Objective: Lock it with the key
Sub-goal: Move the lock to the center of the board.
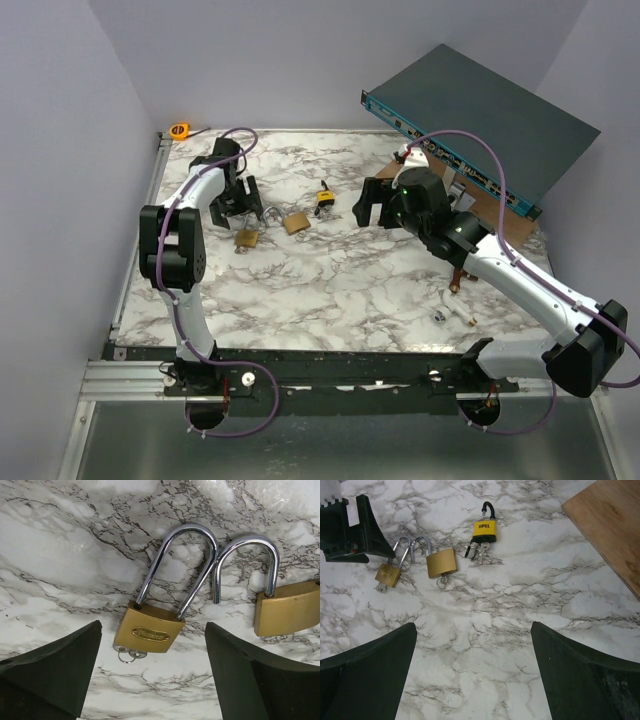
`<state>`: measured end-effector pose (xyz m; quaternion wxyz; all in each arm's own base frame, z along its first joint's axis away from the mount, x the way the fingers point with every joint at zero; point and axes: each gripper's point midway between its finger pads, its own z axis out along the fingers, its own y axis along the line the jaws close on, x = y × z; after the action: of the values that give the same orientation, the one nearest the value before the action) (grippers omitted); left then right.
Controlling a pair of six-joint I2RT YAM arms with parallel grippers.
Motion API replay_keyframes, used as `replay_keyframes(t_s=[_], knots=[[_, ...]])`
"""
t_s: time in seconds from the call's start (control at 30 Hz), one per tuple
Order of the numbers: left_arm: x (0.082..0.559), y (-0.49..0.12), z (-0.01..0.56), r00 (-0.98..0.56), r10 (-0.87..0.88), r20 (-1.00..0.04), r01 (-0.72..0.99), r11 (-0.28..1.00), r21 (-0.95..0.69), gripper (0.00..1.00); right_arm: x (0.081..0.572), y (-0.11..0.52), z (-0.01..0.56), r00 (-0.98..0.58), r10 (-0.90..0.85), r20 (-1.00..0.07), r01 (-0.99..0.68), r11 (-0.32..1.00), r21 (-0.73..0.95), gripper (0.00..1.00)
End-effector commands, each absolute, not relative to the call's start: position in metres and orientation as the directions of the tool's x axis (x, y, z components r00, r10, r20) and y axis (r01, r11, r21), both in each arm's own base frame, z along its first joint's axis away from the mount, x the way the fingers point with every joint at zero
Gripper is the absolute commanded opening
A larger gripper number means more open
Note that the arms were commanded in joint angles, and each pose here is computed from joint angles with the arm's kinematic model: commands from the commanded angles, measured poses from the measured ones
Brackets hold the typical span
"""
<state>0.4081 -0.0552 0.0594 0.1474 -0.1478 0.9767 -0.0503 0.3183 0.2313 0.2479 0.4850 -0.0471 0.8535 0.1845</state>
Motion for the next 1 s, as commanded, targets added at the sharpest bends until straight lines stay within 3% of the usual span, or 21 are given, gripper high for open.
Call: replay_keyframes(t_s=[0.0,0.17,0.4,0.8,0.97], knots=[[0.409,-0.052,0.057,-0.934,-0.227,-0.277,-0.203,0.973,-0.115,0.84,0.316,0.233,0.26,-0.501,0.118,-0.857,-0.283,0.914,0.292,1.0],[0.404,-0.059,0.059,-0.955,-0.2,-0.22,-0.187,0.979,-0.079,0.98,0.315,0.233,0.26,-0.5,0.12,-0.858,-0.286,0.912,0.294,1.0],[0.407,-0.089,0.073,-0.931,-0.293,-0.219,-0.24,0.941,-0.238,0.98,0.316,0.235,0.262,-0.494,0.116,-0.862,-0.302,0.906,0.295,1.0],[0.429,-0.09,0.074,-0.859,-0.487,-0.161,-0.403,0.835,-0.374,0.98,0.31,0.23,0.27,-0.482,0.115,-0.869,-0.309,0.905,0.291,1.0],[0.44,-0.117,0.084,-0.819,-0.571,-0.062,-0.424,0.674,-0.605,0.98,0.31,0.233,0.27,-0.488,0.112,-0.866,-0.317,0.901,0.296,1.0]])
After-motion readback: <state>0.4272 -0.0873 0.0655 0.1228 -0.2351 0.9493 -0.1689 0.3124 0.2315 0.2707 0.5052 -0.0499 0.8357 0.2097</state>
